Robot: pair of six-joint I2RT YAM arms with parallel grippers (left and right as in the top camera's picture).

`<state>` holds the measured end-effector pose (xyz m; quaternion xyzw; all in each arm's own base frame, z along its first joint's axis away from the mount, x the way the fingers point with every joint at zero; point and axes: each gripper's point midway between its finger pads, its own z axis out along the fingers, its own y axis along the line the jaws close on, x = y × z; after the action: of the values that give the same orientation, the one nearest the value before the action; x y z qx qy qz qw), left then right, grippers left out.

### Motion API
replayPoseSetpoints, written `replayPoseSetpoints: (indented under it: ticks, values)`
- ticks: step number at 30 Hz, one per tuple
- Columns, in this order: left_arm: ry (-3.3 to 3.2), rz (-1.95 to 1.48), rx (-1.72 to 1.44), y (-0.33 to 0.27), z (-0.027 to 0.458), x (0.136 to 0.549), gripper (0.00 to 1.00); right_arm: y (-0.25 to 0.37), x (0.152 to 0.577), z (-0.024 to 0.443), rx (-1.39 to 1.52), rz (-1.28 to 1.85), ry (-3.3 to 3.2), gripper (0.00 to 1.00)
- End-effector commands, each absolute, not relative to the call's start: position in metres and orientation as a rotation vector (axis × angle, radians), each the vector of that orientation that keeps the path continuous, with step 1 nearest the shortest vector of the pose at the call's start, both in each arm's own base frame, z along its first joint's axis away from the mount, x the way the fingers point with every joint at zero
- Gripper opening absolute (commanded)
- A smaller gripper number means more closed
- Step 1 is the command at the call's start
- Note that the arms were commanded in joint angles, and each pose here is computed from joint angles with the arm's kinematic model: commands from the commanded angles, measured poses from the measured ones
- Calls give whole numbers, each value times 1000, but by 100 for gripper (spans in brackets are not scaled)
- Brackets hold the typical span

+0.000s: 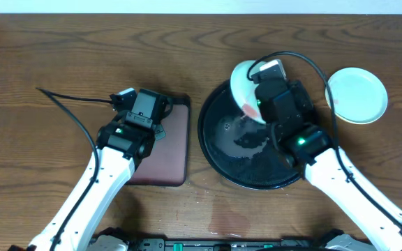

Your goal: Clean dirty plates on tray and stack at the side

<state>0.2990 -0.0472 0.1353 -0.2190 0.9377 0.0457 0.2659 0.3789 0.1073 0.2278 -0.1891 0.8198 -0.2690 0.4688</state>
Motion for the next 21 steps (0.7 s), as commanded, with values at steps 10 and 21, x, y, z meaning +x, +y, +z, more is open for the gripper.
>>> replayPoseSetpoints:
  ticks: [10,21]
  values:
    - [2559,138,-574,-46,129,297,8,99,369,310,-383,-1054,1755,1]
    - [2556,135,-585,-46,129,297,8,103,368,329,-389,-1098,1701,1]
